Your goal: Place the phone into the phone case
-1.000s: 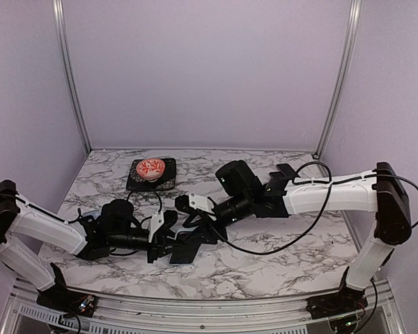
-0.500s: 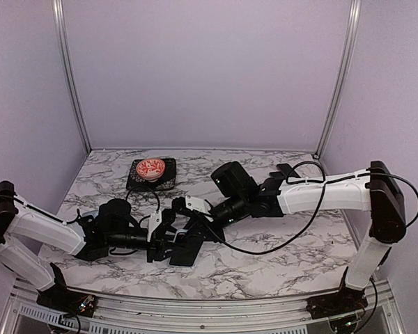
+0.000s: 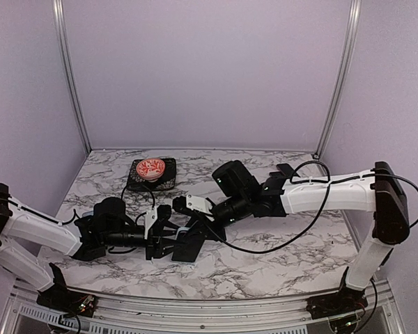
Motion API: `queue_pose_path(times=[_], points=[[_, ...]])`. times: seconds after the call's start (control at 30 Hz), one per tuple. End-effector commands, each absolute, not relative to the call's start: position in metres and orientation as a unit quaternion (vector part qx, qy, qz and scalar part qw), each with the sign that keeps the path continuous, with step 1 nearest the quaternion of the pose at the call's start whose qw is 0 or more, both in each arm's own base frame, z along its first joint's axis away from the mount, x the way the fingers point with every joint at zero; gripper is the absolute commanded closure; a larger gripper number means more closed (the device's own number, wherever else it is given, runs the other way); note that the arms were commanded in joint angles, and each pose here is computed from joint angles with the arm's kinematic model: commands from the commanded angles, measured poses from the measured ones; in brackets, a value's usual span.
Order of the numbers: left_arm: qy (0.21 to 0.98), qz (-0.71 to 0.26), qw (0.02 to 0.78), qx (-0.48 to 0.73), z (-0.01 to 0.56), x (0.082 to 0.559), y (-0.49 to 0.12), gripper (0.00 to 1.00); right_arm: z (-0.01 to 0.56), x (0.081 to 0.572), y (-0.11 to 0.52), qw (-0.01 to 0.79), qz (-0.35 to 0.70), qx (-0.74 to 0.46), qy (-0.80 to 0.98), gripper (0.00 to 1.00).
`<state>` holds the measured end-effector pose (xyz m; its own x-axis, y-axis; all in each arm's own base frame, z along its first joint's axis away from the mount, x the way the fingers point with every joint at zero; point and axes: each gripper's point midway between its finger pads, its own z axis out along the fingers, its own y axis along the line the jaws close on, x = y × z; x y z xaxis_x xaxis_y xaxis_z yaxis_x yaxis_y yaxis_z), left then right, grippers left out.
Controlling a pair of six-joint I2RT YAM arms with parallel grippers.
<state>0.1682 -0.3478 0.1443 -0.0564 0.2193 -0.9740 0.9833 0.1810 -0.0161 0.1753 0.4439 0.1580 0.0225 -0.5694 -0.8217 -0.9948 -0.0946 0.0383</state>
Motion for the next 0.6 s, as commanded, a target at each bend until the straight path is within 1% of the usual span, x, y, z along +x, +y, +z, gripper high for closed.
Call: queue_pose_path(times=[0.0, 0.1, 0.17, 0.4, 0.47, 0.5, 0.53, 0.57], points=[[0.601, -0.394, 0.471, 0.512, 0.136, 0.163, -0.344, 0.52, 0.187, 0.187, 0.441, 0.339, 0.347, -0.636, 0.6, 1.0], [0.609, -0.383, 0.461, 0.519, 0.125, 0.164, -0.343, 0.54, 0.19, 0.186, 0.441, 0.341, 0.347, -0.638, 0.597, 1.0], [0.613, -0.377, 0.459, 0.521, 0.122, 0.166, -0.343, 0.58, 0.189, 0.186, 0.44, 0.34, 0.347, -0.639, 0.597, 1.0], [0.617, -0.374, 0.454, 0.523, 0.117, 0.176, -0.355, 0.88, 0.187, 0.181, 0.442, 0.331, 0.361, -0.64, 0.592, 1.0], [0.618, -0.371, 0.453, 0.524, 0.116, 0.178, -0.357, 0.99, 0.188, 0.18, 0.442, 0.332, 0.364, -0.639, 0.591, 1.0], [0.618, -0.369, 0.455, 0.524, 0.116, 0.179, -0.358, 1.0, 0.188, 0.18, 0.441, 0.331, 0.364, -0.64, 0.591, 1.0], [0.619, -0.366, 0.457, 0.524, 0.116, 0.18, -0.357, 1.0, 0.187, 0.179, 0.441, 0.329, 0.364, -0.64, 0.592, 0.94], [0.619, -0.363, 0.459, 0.524, 0.116, 0.18, -0.356, 1.0, 0.186, 0.178, 0.44, 0.326, 0.364, -0.639, 0.593, 0.79]])
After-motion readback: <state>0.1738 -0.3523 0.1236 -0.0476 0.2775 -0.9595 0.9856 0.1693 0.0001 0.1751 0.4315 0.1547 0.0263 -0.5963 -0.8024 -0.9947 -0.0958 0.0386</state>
